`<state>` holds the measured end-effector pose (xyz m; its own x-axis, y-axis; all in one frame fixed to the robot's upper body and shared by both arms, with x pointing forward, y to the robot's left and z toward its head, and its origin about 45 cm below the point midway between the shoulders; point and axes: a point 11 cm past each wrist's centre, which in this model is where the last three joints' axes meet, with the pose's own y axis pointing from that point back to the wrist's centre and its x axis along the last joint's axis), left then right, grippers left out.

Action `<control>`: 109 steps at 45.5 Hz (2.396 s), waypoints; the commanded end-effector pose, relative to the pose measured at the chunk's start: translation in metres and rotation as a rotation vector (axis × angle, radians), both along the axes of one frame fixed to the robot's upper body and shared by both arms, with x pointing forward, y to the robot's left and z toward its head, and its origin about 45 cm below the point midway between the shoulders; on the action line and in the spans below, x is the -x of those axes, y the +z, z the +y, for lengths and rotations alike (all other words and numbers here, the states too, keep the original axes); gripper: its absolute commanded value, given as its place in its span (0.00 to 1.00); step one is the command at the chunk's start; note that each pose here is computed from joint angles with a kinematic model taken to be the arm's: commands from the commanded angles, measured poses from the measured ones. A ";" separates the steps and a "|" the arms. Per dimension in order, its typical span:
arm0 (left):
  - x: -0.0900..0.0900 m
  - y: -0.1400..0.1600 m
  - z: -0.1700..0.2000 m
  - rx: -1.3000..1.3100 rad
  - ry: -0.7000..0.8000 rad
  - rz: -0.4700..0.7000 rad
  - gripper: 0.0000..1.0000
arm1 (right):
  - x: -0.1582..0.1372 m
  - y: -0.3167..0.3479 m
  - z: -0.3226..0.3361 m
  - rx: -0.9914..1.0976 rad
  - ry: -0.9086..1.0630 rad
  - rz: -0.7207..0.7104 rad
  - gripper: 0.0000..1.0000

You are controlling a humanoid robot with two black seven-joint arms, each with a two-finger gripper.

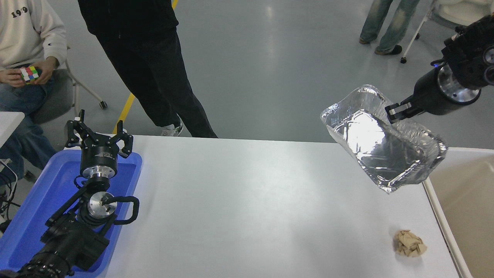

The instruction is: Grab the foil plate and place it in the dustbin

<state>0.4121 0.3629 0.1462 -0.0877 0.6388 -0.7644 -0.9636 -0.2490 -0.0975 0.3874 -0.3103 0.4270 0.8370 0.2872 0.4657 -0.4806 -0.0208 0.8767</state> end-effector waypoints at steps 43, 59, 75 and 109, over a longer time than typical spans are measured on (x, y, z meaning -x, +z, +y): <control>0.000 0.000 0.000 0.000 0.000 0.000 0.99 | 0.026 -0.096 -0.340 -0.295 -1.184 -0.751 0.00; 0.000 0.000 0.000 0.000 0.000 0.000 0.99 | 0.058 -0.201 -0.351 -0.305 -1.441 -0.809 0.00; 0.000 0.000 0.000 0.000 0.000 0.000 0.99 | 0.103 -0.287 -0.332 -0.365 -1.588 -0.745 0.00; 0.000 0.000 0.000 0.000 0.000 0.000 0.99 | 0.133 -0.340 -0.309 -0.404 -1.631 -0.716 0.32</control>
